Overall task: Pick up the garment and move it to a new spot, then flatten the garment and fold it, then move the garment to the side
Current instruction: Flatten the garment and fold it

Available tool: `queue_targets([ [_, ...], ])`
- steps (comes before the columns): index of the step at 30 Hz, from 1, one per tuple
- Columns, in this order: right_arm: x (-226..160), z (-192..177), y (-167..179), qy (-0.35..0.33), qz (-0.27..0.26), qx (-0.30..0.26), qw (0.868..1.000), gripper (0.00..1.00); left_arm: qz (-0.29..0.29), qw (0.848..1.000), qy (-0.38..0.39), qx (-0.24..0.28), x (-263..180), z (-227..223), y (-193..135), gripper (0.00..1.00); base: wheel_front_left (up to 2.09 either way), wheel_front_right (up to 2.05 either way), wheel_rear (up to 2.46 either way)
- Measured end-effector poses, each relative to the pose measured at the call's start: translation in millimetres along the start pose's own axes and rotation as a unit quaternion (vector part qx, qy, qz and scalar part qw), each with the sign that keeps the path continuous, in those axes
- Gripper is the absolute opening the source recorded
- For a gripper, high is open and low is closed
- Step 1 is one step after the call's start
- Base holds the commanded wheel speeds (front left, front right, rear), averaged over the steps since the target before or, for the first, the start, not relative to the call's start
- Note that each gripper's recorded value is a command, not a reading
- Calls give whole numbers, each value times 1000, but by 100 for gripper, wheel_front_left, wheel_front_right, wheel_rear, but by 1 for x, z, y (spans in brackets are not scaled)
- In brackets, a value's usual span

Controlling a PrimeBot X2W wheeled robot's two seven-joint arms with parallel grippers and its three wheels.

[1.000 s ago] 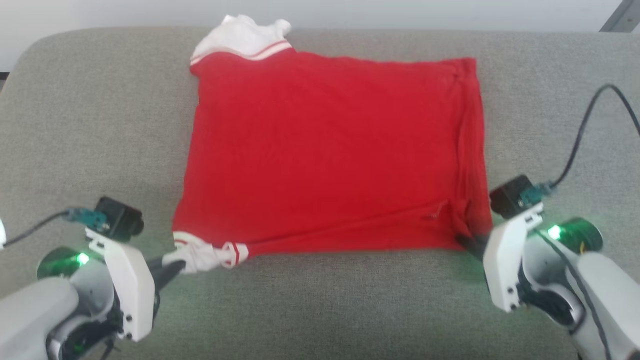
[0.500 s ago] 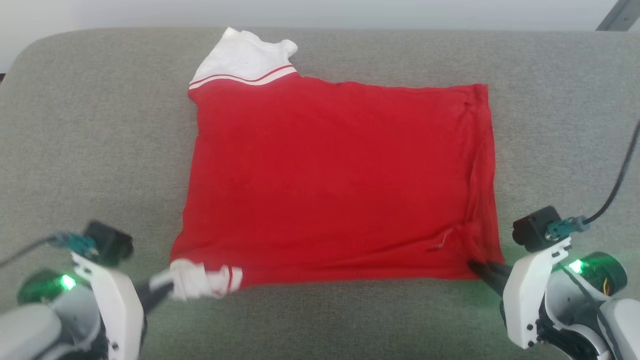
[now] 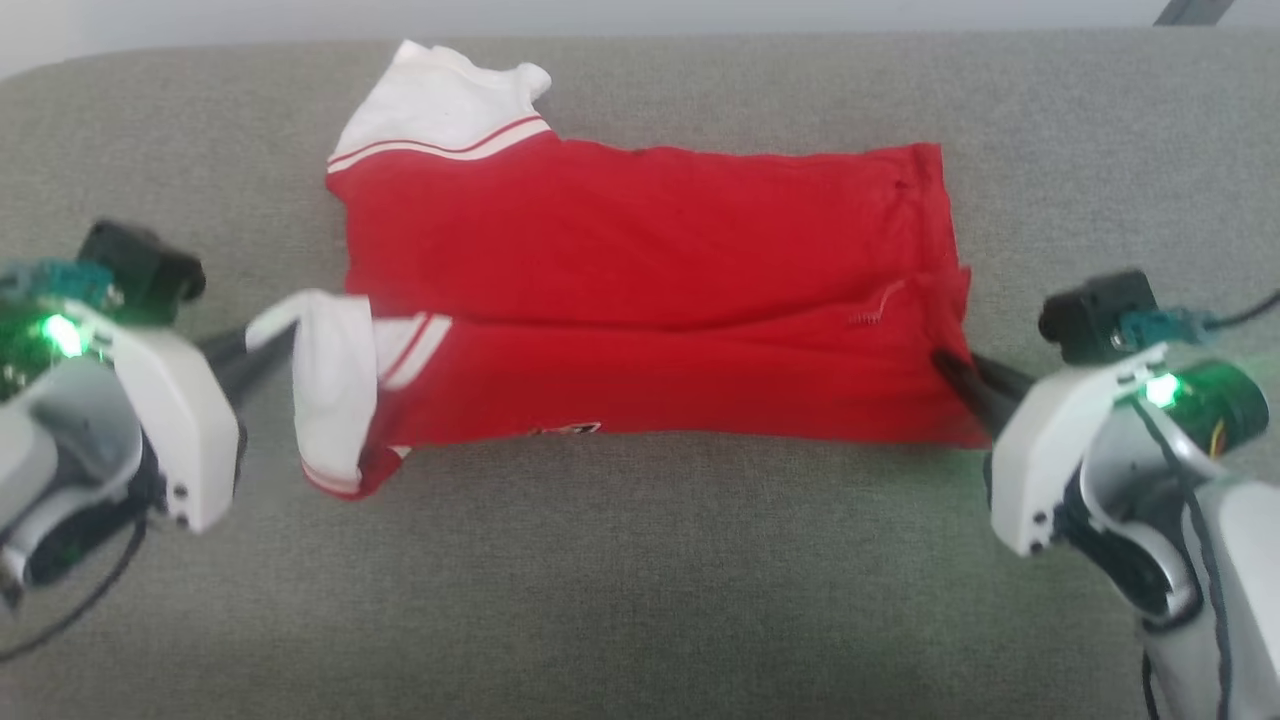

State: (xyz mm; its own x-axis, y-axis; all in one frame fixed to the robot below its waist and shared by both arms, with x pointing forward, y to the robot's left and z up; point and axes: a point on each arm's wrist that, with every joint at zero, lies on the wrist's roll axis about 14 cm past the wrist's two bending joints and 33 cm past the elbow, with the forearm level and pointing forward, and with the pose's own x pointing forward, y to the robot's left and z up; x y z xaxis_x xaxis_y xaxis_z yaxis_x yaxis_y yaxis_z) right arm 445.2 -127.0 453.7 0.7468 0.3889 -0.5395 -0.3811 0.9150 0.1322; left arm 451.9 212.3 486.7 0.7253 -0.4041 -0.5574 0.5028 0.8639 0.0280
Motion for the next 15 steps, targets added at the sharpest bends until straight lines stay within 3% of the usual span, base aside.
queue_targets([
  [7, 35, 9, -15, 6, -17, -9, 1000, 0, -1, 1000, 14, 2, 42, 2, 18, 0, 0, 0, 0],
  [15, 71, -15, -21, 58, -22, -1, 998, 0, -9, 997, 76, -28, 83, -34, 16, 0, 0, 0, 0],
])
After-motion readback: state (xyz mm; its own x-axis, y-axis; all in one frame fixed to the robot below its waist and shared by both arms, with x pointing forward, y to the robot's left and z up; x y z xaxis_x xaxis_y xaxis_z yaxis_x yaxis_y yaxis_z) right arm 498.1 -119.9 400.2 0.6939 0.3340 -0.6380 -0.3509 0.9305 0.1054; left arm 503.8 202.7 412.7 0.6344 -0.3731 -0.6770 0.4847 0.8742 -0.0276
